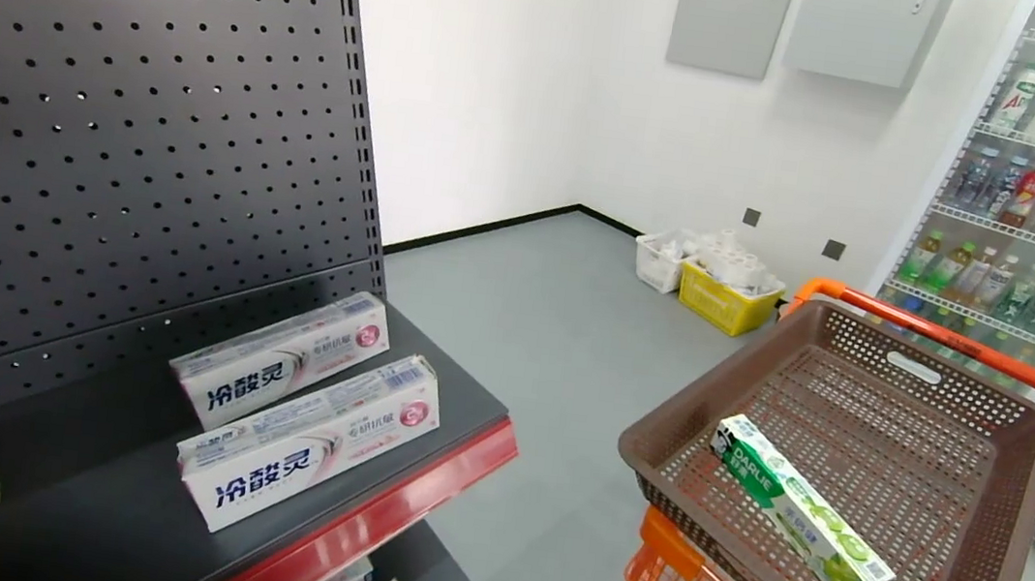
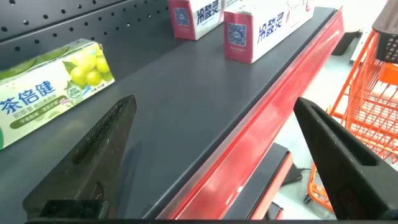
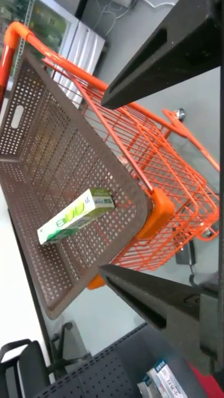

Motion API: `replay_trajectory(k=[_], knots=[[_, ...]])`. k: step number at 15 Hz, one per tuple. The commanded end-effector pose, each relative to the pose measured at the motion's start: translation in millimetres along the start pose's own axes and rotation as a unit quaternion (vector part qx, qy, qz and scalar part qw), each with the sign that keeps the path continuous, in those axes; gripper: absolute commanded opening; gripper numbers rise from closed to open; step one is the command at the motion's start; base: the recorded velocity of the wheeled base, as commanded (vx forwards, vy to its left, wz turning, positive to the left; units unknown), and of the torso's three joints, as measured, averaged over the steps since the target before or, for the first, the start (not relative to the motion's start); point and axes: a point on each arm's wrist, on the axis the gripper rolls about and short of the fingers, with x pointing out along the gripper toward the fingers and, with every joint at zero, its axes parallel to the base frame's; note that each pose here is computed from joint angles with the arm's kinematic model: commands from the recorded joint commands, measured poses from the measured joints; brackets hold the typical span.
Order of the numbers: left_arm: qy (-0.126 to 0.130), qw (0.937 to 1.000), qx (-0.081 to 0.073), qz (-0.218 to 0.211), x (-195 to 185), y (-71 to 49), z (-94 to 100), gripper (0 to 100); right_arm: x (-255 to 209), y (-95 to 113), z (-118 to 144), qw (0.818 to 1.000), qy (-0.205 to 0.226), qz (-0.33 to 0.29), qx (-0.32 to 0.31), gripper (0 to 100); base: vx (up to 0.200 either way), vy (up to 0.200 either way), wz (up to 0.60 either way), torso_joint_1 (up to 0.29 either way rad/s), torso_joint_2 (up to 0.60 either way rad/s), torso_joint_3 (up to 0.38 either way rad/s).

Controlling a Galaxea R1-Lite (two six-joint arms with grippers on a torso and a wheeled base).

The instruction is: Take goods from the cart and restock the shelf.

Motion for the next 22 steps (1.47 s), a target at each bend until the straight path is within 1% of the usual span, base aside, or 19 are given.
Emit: replay_trajectory(k=[1, 2, 3, 4, 5, 6, 7, 8, 9, 10, 11, 12, 13, 14, 15, 16, 17, 19, 22], knots=[[0.001, 1.0, 0.0, 0.0, 0, 0.0, 0.0, 100, 0, 0, 0, 1.0, 0.001, 0.001, -0.001, 100, 0.0, 0.0, 0.0, 0.0, 0.0, 0.0], [0.001, 1.0, 0.0, 0.0, 0, 0.0, 0.0, 100, 0, 0, 0, 1.0, 0.001, 0.001, -0.002, 100, 0.0, 0.0, 0.0, 0.0, 0.0, 0.0], [0.001, 1.0, 0.0, 0.0, 0, 0.0, 0.0, 100, -1, 0, 21, 1.0, -0.004, -0.001, 0.006, 100, 0.0, 0.0, 0.0, 0.0, 0.0, 0.0], [0.001, 1.0, 0.0, 0.0, 0, 0.0, 0.0, 100, -2, 0, 63, 1.0, -0.005, -0.007, 0.013, 100, 0.0, 0.0, 0.0, 0.0, 0.0, 0.0], [0.001, 1.0, 0.001, -0.001, 0, 0.0, 0.0, 100, -1, 0, 82, 0.999, 0.028, -0.022, 0.01, 100, 0.0, 0.0, 0.0, 0.0, 0.0, 0.0], [0.001, 1.0, 0.0, 0.0, 0, 0.0, 0.0, 100, -1, 0, 95, 0.999, 0.027, -0.037, 0.008, 100, 0.0, 0.0, 0.0, 0.0, 0.0, 0.0], [0.001, 1.0, 0.0, 0.0, 0, 0.0, 0.0, 100, 7, -2, 113, 0.996, 0.038, -0.086, 0.007, 100, 0.0, 0.0, 0.0, 0.0, 0.0, 0.0], [0.001, 1.0, -0.001, 0.0, 0, 0.0, 0.0, 100, 26, -3, 137, 0.994, 0.048, -0.103, 0.008, 100, 0.0, 0.0, 0.0, 0.0, 0.0, 0.0], [0.001, 1.0, -0.001, 0.0, 0, 0.0, 0.0, 100, 41, -4, 152, 0.993, 0.06, -0.103, 0.007, 100, 0.0, 0.0, 0.0, 0.0, 0.0, 0.0], [0.001, 1.0, -0.001, 0.0, 0, 0.0, 0.0, 100, 70, -7, 161, 0.988, 0.102, -0.115, 0.008, 100, 0.0, 0.0, 0.0, 0.0, 0.0, 0.0], [0.001, 1.0, -0.001, 0.0, 0, 0.0, 0.0, 100, 95, -11, 163, 0.983, 0.138, -0.123, 0.008, 100, 0.0, 0.0, 0.0, 0.0, 0.0, 0.0], [0.001, 1.0, -0.001, 0.0, 0, 0.0, 0.0, 100, 107, -12, 164, 0.982, 0.145, -0.117, 0.005, 100, 0.0, 0.0, 0.0, 0.0, 0.0, 0.0], [0.001, 1.0, -0.001, 0.0, 0, 0.0, 0.0, 100, 129, -13, 167, 0.983, 0.15, -0.105, -0.008, 100, 0.0, 0.0, 0.0, 0.0, 0.0, 0.0], [0.001, 1.0, -0.001, 0.0, 0, 0.0, 0.0, 100, 158, -15, 161, 0.981, 0.174, -0.078, -0.028, 100, 0.0, 0.0, 0.0, 0.0, 0.0, 0.0], [0.001, 1.0, -0.001, 0.0, 0, 0.0, 0.0, 100, 168, -13, 161, 0.982, 0.186, -0.033, -0.027, 100, 0.0, 0.0, 0.0, 0.0, 0.0, 0.0], [0.001, 1.0, -0.001, -0.001, 0, 0.0, 0.0, 100, 172, -12, 162, 0.981, 0.192, -0.003, -0.024, 100, 0.0, 0.0, 0.0, 0.0, 0.0, 0.0], [0.001, 1.0, -0.001, 0.0, 0, 0.0, 0.0, 100, 187, -11, 165, 0.973, 0.226, 0.054, -0.011, 100, 0.0, 0.0, 0.0, 0.0, 0.0, 0.0], [0.001, 1.0, -0.001, 0.0, 0, 0.0, 0.0, 100, 204, -10, 161, 0.955, 0.288, 0.069, -0.009, 100, 0.0, 0.0, 0.0, 0.0, 0.0, 0.0], [0.001, 1.0, -0.001, 0.0, 0, 0.0, 0.0, 100, 239, -15, 131, 0.929, 0.36, 0.082, -0.029, 100, 0.0, 0.0, 0.0, 0.0, 0.0, 0.0]])
